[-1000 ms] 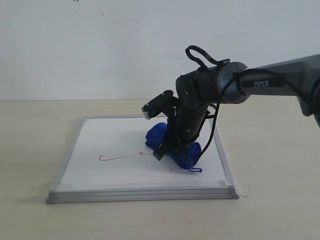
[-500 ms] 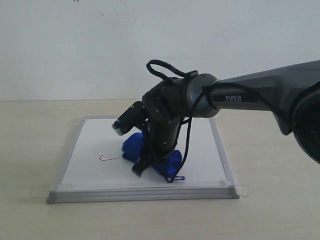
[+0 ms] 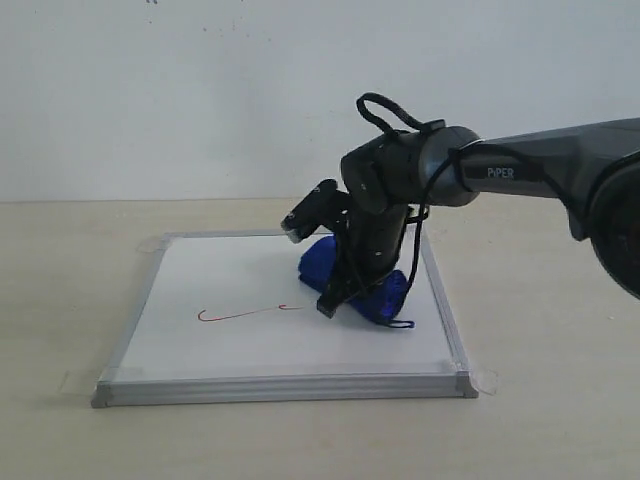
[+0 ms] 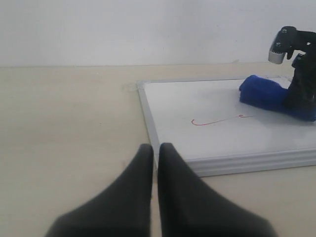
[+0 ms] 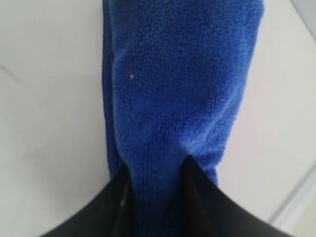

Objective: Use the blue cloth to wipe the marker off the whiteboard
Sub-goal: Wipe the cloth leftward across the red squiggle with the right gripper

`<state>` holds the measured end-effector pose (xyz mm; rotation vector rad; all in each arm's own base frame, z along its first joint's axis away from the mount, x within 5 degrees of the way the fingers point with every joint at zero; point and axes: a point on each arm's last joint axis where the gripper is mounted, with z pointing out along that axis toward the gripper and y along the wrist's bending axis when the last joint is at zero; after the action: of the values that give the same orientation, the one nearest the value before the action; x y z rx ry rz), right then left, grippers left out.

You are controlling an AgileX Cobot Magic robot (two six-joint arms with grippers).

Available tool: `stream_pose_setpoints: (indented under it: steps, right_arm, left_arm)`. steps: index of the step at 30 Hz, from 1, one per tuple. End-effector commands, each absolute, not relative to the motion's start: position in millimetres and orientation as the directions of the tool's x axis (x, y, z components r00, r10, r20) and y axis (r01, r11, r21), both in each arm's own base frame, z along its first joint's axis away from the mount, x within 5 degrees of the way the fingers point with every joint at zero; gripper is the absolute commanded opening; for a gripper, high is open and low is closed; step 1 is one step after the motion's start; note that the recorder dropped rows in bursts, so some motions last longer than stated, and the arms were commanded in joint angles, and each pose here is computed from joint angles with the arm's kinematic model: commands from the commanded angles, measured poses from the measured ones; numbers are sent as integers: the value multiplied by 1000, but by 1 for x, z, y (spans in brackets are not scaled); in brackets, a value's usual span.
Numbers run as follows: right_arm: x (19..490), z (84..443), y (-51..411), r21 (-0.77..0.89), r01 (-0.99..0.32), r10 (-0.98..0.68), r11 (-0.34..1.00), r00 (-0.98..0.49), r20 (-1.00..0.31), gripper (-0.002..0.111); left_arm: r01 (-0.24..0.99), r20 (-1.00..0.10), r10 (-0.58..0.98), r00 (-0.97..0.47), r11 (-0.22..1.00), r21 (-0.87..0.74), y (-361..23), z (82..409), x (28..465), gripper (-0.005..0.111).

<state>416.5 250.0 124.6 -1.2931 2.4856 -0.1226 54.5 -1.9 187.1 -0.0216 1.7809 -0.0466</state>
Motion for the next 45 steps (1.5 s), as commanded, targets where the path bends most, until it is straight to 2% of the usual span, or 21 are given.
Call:
stream_pose_setpoints:
  steps: [1,5,8,11,14,17,20,22,24,28,29,31,32,33,35,38,39,42,45]
  right_arm:
    - [361,96,309,74,-856,-825,512,-514,-235,0]
    - [345,117,330,105,-898,-850,426,-438,-295,0]
    - [350,126,330,51,-909,-861,414,-409,-301,0]
    - [375,125,311,-104,-862,-844,496,-451,-290,0]
    - [407,117,277,-217,-766,-793,605,-558,-244,0]
    - [428,112,252,-248,-694,-736,676,-647,-198,0]
    - [437,115,246,-273,-644,-697,715,-686,-209,0]
    - [435,119,253,-250,-634,-681,732,-695,-230,0]
    - [424,120,271,-184,-686,-709,704,-665,-235,0]
    - [392,115,316,-16,-825,-798,566,-542,-265,0]
    - [373,115,337,75,-869,-824,488,-488,-289,0]
    - [360,118,348,160,-903,-846,399,-430,-315,0]
    - [365,119,344,153,-903,-842,401,-429,-328,0]
    - [377,119,335,125,-887,-822,446,-460,-336,0]
    - [410,111,300,-47,-811,-782,583,-545,-303,0]
    - [450,108,241,-322,-606,-682,727,-691,-240,0]
    - [454,110,233,-359,-567,-659,742,-715,-234,0]
    - [448,109,243,-306,-612,-680,729,-697,-227,0]
    - [428,103,278,-133,-730,-735,670,-627,-258,0]
  left_arm:
    - [16,-979,-43,-200,999,-47,-2,187,55,4]
    - [16,-979,-43,-200,999,-47,-2,187,55,4]
    - [16,-979,-43,-200,999,-47,-2,187,55,4]
    - [16,-979,-43,-200,999,-47,-2,187,55,4]
    - [16,-979,-43,-200,999,-47,-2,187,55,4]
    - [16,-979,-43,-200,999,-47,-2,187,55,4]
    - [16,-979,-43,-200,999,-47,-2,187,55,4]
    - [16,-979,-43,-200,999,-47,-2,187,55,4]
    - [16,-979,-43,-200,999,-47,-2,187,55,4]
    - [16,-979,-43,-200,999,-47,-2,187,55,4]
    - [16,-979,-43,-200,999,-47,-2,187,55,4]
    - [16,-979,-43,-200,999,-47,-2,187,55,4]
    - [16,-979,-43,-200,999,-47,-2,187,55,4]
    - [16,-979,-43,-200,999,-47,-2,187,55,4]
    - [16,-979,-43,-200,999,-47,-2,187,55,4]
    - [16,-979,-43,-200,999,-47,-2,187,55,4]
    - [16,-979,-43,-200,999,-47,-2,187,55,4]
    - [16,-979,-43,-200,999,-47,-2,187,55,4]
    - [16,-979,-43,-200,999,-47,-2,187,55,4]
